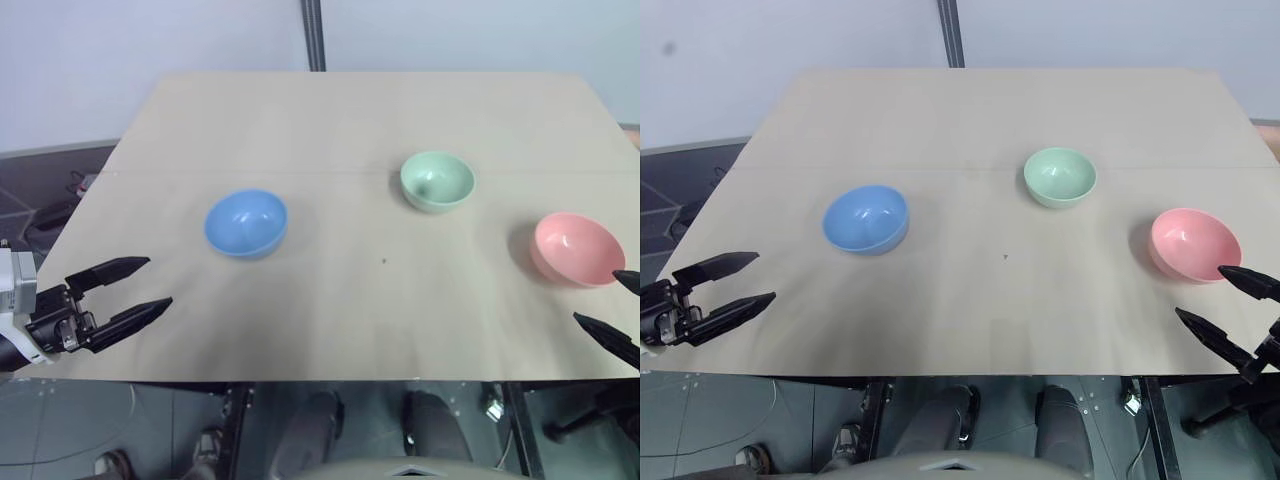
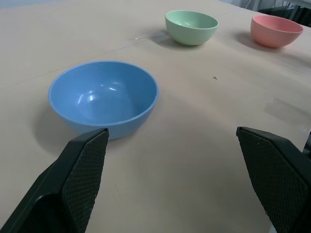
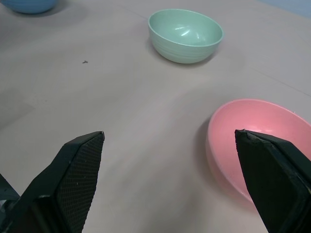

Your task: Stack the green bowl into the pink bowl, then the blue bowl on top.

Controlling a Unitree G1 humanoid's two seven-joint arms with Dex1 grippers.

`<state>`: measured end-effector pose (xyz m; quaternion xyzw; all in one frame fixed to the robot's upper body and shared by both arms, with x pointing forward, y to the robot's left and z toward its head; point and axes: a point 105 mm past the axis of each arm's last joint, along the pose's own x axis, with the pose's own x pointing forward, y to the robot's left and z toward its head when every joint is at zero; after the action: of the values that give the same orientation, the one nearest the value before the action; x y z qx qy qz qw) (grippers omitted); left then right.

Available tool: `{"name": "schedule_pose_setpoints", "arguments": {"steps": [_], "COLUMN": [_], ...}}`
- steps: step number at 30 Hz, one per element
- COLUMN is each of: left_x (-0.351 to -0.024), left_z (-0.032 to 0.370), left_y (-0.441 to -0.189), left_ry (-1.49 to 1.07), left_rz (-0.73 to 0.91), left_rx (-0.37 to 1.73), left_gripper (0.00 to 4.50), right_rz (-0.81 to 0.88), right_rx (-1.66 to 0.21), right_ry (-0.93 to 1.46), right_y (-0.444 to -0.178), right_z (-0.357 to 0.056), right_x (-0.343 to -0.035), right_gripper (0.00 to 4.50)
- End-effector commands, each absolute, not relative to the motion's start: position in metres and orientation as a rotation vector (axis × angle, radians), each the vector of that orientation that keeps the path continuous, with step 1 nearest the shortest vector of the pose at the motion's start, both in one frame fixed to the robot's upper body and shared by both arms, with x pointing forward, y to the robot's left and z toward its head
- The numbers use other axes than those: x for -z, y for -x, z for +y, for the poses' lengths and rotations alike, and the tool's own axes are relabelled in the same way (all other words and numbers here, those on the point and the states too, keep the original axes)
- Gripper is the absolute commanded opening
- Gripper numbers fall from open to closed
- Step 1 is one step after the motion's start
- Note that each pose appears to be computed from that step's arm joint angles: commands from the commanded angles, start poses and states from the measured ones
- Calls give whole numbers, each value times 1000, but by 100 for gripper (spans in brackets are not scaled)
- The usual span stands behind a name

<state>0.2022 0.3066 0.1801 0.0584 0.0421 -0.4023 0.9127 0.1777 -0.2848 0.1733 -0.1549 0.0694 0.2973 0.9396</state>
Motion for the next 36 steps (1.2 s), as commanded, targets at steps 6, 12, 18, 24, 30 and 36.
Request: {"name": "schedule_pose_setpoints", "arguments": {"steps": [6,12,18,24,30,36], "left_x": [-193,-201,-207,-215,-214,-212], "left_z": [286,236,195,185,182,182], "left_y": [-223,-225,-226,-223,-218,-220], "left_ry": [-184,-189,-205,-195,-169,-153], "left_rz": [5,-59,-108,-132,-132,-125], "left_rx": [898,1213,1424,1460,1445,1414], "left_gripper": [445,445,445,450,450,450], "right_rz": [129,205,335,424,416,344], "right_rx": [-570,-499,-446,-381,-408,-571], "right_ry": [389,419,425,450,457,491], "right_y": [-194,-232,-274,-287,-286,-279], "right_z": [-278,-268,-268,-289,-285,-245], "right_x": [-181,-166,-145,-133,-138,-154], "right_gripper": [450,450,450,273,2,2]}}
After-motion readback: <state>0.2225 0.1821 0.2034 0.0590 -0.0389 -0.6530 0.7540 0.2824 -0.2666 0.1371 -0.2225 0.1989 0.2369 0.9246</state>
